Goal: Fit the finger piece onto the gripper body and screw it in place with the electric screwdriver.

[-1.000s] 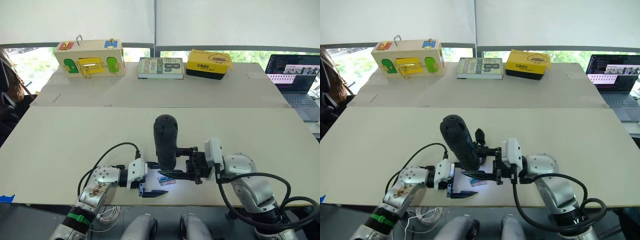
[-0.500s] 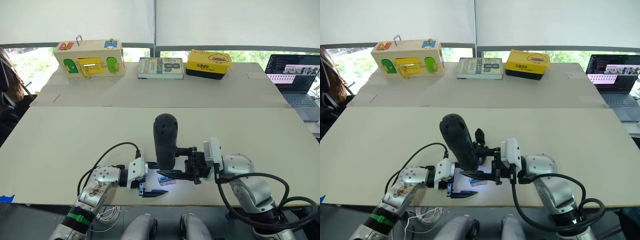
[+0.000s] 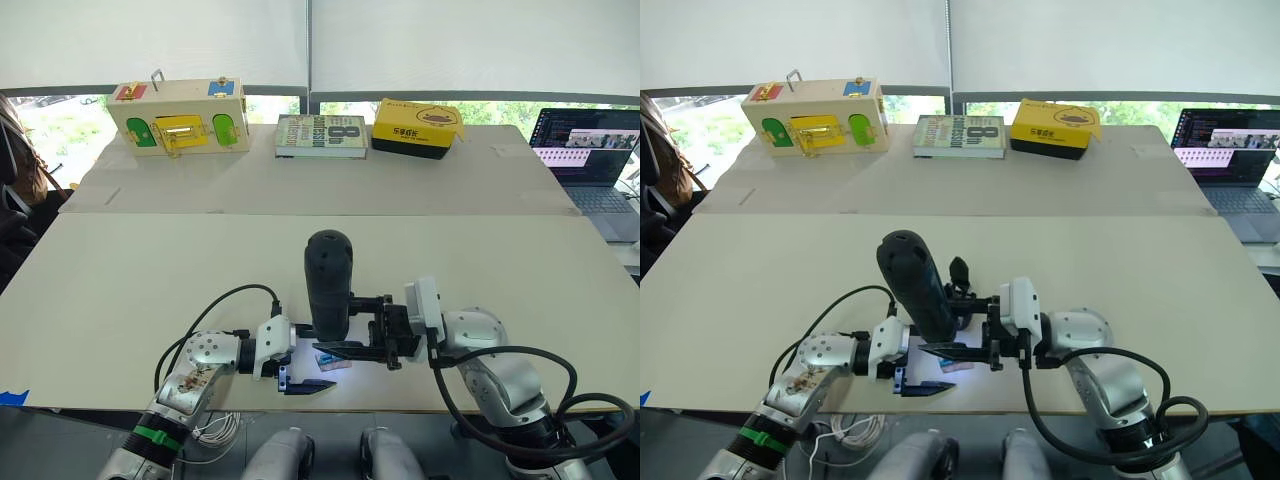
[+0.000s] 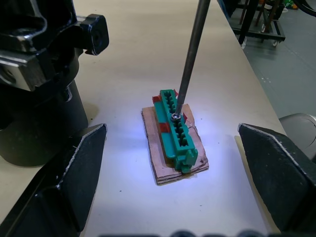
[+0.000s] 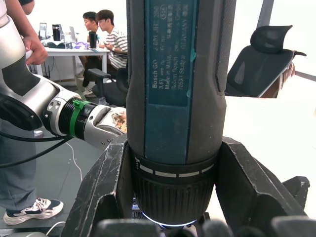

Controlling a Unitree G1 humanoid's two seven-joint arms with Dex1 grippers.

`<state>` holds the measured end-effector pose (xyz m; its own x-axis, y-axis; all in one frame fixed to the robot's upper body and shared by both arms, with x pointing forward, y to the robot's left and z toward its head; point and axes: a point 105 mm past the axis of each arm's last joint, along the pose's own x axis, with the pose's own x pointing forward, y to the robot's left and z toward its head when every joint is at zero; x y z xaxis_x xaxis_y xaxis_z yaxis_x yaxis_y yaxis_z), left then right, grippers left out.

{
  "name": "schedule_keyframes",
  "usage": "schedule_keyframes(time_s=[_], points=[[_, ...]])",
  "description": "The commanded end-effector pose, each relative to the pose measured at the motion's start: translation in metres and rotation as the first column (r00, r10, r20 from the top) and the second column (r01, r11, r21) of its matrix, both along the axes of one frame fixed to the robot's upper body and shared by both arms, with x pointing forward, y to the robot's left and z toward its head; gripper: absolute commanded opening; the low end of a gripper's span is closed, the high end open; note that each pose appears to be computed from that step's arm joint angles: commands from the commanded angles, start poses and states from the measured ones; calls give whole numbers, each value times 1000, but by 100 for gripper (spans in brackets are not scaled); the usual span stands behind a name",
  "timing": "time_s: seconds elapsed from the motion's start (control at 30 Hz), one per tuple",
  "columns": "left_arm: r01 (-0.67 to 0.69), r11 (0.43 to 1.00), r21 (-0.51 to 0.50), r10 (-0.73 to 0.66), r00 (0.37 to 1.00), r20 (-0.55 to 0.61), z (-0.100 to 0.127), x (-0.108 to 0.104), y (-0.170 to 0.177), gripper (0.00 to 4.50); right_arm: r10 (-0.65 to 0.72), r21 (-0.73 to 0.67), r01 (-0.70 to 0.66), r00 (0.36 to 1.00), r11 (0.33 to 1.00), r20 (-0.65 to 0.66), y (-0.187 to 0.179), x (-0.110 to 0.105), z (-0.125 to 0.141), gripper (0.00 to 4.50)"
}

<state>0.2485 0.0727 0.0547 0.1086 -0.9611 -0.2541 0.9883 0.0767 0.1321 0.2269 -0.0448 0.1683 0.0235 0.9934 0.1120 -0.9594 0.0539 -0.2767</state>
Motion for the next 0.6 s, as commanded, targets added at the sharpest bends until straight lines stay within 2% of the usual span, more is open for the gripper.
schedule_keyframes(time_s=[0.03,0.6], points=[[8,1000,30,-6,999,-52,-13,-7,-1,449,13,28,-14,998,1000,55,0,-5,11,190],[9,999,33,-7,999,-53,-13,-6,-1,449,3,13,-4,999,1000,53,-1,-3,9,190]])
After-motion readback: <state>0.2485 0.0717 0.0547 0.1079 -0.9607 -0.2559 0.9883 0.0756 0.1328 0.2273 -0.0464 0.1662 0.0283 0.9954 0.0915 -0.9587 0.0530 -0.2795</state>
